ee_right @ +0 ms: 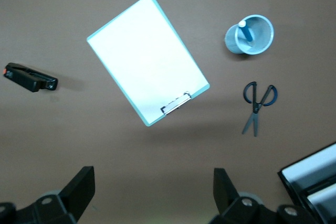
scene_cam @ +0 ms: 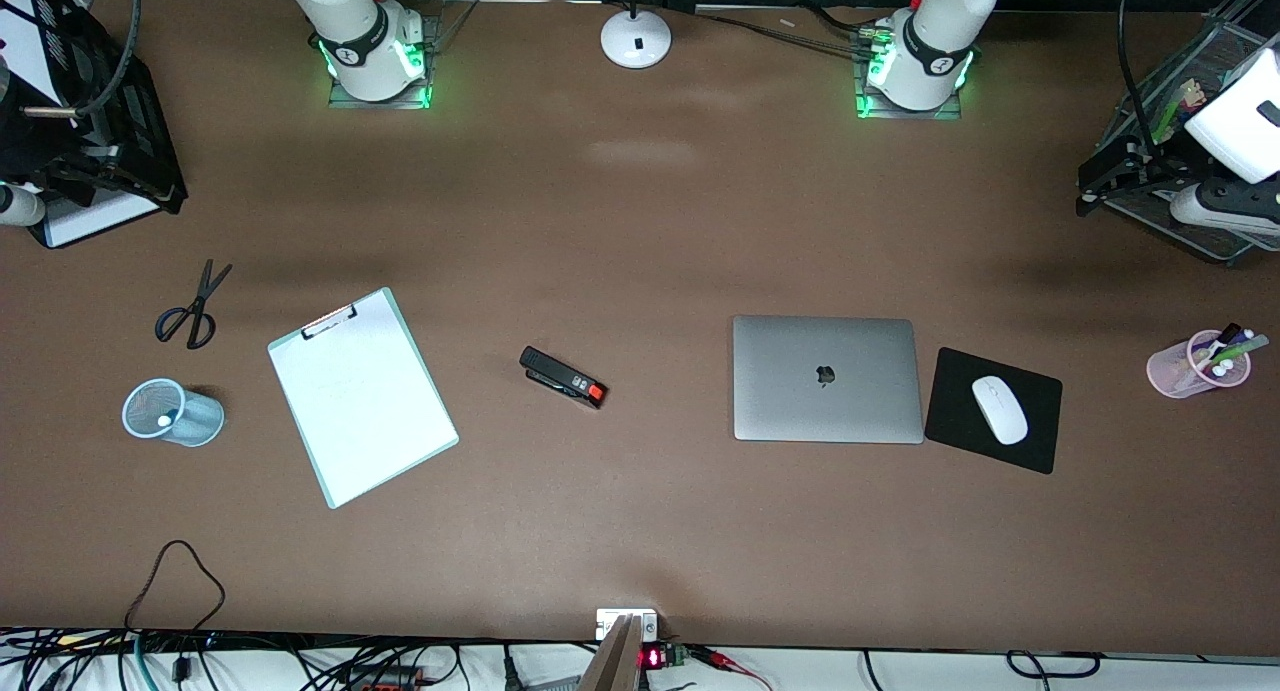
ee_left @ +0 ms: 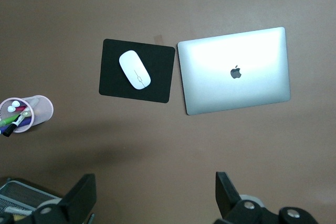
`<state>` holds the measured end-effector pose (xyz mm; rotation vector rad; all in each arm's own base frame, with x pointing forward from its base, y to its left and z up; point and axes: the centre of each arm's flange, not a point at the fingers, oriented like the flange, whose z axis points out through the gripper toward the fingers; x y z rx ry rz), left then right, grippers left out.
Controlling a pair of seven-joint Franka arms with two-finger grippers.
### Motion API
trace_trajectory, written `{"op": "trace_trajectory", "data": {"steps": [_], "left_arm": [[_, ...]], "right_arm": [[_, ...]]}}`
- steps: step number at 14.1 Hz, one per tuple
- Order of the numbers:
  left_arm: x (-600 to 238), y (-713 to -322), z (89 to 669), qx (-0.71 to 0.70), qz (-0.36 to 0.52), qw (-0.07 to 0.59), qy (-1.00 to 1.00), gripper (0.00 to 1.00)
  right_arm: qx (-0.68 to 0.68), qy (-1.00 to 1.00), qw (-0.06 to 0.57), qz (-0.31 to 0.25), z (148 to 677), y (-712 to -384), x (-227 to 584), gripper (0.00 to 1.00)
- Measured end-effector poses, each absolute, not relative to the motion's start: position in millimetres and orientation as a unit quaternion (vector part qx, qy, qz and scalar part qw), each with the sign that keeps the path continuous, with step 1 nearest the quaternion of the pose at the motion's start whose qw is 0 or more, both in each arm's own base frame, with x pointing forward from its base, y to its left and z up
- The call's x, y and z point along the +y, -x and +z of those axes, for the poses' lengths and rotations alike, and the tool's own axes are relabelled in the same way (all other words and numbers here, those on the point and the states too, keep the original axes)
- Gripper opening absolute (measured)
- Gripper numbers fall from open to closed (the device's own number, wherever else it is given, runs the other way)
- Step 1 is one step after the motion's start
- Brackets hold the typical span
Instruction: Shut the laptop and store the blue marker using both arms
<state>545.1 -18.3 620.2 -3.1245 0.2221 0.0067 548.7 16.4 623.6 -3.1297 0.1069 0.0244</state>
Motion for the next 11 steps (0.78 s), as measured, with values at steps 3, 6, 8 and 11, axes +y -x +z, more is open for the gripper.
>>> {"op": "trace_trajectory", "data": {"steps": [3,6,8,11], "left_arm": [[-18.1,-545.2,620.1,0.07,0.002,0.005,0.998,1.0],[-18.0,-545.2,620.0,0.067,0.002,0.005,0.998,1.0],[-17.9,-545.2,620.0,0.062,0.002,0.005,0.998,1.0],[-17.9,-545.2,620.0,0.06,0.002,0.005,0.998,1.0]], "right_arm": [[0.033,0.999,0.009,0.008,623.5,-548.7,16.3,1.0],[0.032,0.999,0.009,0.008,623.3,-548.7,16.2,1.0],[0.032,0.999,0.009,0.01,621.9,-548.6,15.9,1.0],[0.033,0.999,0.009,0.012,620.4,-548.5,14.9,1.0]]}}
